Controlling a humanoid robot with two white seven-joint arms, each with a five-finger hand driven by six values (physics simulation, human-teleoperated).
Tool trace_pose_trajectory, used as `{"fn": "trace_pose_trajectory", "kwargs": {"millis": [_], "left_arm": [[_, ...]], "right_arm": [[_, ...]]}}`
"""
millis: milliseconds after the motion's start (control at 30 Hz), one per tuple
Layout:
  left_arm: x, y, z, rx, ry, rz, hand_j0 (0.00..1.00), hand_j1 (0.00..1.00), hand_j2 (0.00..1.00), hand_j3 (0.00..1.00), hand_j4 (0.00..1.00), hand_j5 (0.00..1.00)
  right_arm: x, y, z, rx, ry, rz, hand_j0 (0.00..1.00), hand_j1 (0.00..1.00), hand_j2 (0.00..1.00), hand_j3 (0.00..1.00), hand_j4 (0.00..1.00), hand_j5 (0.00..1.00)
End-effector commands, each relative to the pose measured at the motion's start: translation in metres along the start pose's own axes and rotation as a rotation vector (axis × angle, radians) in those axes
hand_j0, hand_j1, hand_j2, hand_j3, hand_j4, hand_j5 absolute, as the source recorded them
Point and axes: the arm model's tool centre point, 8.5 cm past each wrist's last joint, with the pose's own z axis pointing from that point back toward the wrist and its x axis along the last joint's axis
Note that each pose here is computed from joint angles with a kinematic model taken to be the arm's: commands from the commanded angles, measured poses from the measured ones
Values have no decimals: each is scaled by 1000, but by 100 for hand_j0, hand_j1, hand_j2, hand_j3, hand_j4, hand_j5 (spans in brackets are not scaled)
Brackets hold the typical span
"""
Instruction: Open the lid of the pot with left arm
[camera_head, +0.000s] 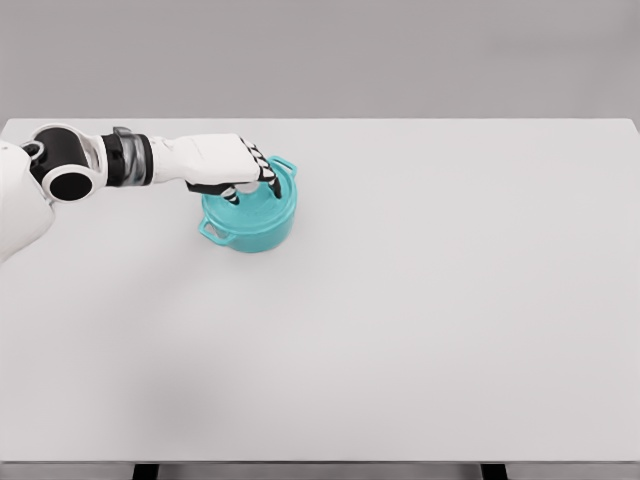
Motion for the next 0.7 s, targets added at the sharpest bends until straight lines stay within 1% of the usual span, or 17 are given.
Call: {"fn": "trace_pose_trajectory", "kwargs": {"millis": [0,67,100,200,267,367,433,467,533,567,667], "left_arm": [[-1,0,2,-1,5,2,60,60,60,60,60,60],[-2,-1,5,-3,8,-1,54,54,54,54,54,54],[-3,-1,6,-4,10,-1,54,54,54,54,54,54],[-5,1,9,-1,18,-3,47,47,47,47,47,47],[-9,0,17,-3,34,-2,39,39,39,39,39,39],[-22,-3,41,-15,83,-3,38,38,38,38,38,38],[-31,2,57,-15,118,-16,38,38,38,38,38,38],[-40,1,77,-17,160,-15,38,38,38,38,38,38],[-50,1,97,-19,204,-15,39,39,39,39,39,39],[-55,-4,111,-34,232,-13,40,40,40,40,40,40],[-61,-16,129,-63,269,1,42,42,42,42,42,42]], "right_arm": [[0,0,0,0,1,0,100,100,100,100,100,100],[0,0,0,0,1,0,100,100,100,100,100,100],[0,0,0,0,1,0,100,100,100,100,100,100],[0,0,0,0,1,0,100,100,100,100,100,100],[0,0,0,0,-1,0,100,100,100,100,100,100],[0,0,0,0,-1,0,100,100,100,100,100,100],[0,0,0,0,1,0,100,100,100,100,100,100],[0,0,0,0,-1,0,100,100,100,100,100,100],[0,0,0,0,1,0,100,100,100,100,100,100],[0,0,0,0,-1,0,100,100,100,100,100,100],[0,0,0,0,-1,0,100,100,100,100,100,100]]}}
